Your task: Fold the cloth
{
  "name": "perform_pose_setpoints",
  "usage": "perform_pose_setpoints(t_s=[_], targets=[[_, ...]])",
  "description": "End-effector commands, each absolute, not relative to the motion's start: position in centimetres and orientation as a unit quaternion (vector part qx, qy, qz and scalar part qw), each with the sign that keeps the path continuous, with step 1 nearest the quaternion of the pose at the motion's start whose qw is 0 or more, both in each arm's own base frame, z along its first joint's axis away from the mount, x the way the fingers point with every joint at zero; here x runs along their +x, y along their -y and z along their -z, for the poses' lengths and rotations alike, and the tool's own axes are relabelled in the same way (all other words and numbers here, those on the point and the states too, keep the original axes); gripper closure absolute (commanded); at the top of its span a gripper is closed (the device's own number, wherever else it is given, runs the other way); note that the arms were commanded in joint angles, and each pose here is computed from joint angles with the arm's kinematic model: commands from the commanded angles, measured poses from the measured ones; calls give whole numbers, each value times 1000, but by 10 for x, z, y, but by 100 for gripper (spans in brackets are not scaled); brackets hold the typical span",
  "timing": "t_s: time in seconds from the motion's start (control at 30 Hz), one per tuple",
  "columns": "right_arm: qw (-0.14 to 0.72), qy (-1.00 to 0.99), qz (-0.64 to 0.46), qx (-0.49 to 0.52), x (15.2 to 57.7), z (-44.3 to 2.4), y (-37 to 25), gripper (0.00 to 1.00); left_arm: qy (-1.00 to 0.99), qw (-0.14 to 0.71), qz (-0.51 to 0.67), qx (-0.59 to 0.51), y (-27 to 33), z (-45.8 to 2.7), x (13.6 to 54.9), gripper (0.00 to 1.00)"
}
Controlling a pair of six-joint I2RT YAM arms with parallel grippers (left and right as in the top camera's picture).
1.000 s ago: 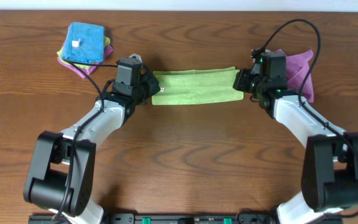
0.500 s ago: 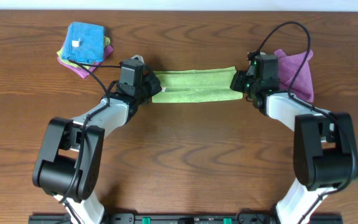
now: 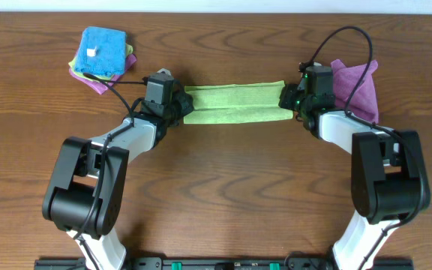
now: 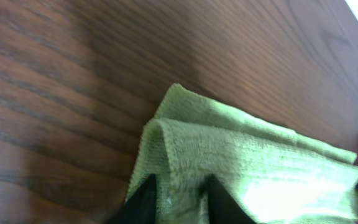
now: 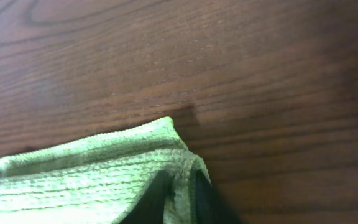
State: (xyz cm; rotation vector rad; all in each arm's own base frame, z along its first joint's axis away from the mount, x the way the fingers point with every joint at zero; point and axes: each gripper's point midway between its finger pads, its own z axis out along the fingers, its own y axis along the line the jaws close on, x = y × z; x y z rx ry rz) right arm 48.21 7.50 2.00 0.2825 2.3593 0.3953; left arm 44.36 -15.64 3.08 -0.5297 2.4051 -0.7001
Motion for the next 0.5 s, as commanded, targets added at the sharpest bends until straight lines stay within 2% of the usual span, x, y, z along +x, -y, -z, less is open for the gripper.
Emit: perform_pose_setpoints(t_s=[0.0,0.1,0.17,0.27,0.47], targets=[[367,-912,-145,110,488,-23,-74,66,-900,293,245,-208,147,-26,447,55],[370,-911,-149,109,489,-27,-75,56,-899,295,244,-211,143,-27,448,48],[374,-908,-153,109,489,-34,-76,50,-897,298,245,-216,137,-30,451,34],[385,-903,-155,108,490,-49,-76,40,-891,312,249,-217,128,-42,456,25],[387,-902,-156,108,480,-77,-75,28,-876,336,277,-208,123,-78,460,22]])
